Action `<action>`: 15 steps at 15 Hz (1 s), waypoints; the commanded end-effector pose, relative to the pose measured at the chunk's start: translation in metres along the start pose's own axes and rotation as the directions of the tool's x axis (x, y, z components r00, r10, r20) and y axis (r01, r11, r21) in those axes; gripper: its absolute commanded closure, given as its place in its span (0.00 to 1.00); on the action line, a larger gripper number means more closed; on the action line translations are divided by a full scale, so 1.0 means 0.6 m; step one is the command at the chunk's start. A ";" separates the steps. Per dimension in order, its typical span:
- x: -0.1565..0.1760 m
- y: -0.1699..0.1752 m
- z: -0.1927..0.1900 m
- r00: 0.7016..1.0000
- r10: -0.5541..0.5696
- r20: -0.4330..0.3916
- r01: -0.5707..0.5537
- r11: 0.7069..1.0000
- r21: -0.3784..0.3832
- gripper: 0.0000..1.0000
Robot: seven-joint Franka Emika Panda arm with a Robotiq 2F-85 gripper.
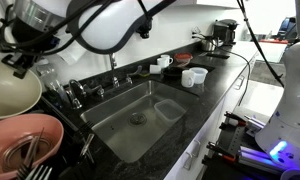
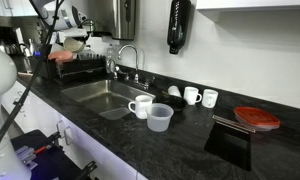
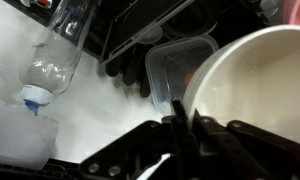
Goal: Remove the beige bowl from the sink and place it on the drying rack
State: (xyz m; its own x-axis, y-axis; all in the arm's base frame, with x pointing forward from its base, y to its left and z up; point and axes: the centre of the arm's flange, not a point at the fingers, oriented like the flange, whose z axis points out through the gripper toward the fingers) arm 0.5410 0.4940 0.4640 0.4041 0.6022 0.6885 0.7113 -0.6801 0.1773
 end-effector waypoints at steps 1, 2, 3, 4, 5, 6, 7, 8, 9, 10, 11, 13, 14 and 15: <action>0.027 0.018 0.036 1.000 -0.030 0.007 0.029 0.999 0.019 0.99; 0.029 0.023 0.044 0.999 -0.031 0.008 0.031 0.999 0.024 0.99; 0.028 0.027 0.053 0.999 -0.030 0.011 0.029 0.999 0.033 0.99; 0.028 0.031 0.062 0.999 -0.028 0.017 0.028 0.999 0.045 0.99; 0.029 0.034 0.070 0.999 -0.027 0.019 0.026 0.998 0.049 0.99; 0.030 0.037 0.077 0.999 -0.025 0.021 0.024 0.998 0.051 0.99; 0.030 0.039 0.084 0.999 -0.026 0.024 0.024 0.998 0.051 0.99; 0.025 0.045 0.091 0.999 -0.025 0.030 0.024 0.999 0.048 0.99; 0.019 0.048 0.101 0.999 -0.024 0.045 0.021 0.999 0.050 0.99; 0.013 0.054 0.110 0.998 -0.018 0.055 0.015 0.999 0.050 0.99; 0.009 0.057 0.117 0.998 -0.015 0.063 0.012 0.999 0.049 0.99; 0.000 0.059 0.128 0.997 -0.017 0.080 0.013 0.999 0.049 0.99; -0.004 0.056 0.131 0.995 -0.021 0.093 0.016 0.998 0.057 0.99; -0.010 0.052 0.133 0.994 -0.028 0.108 0.021 0.998 0.068 0.99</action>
State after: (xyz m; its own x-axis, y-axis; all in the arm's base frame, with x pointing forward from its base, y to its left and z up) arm 0.6009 0.4994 0.4098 0.4406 0.6400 0.6295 0.7376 -0.6578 0.1525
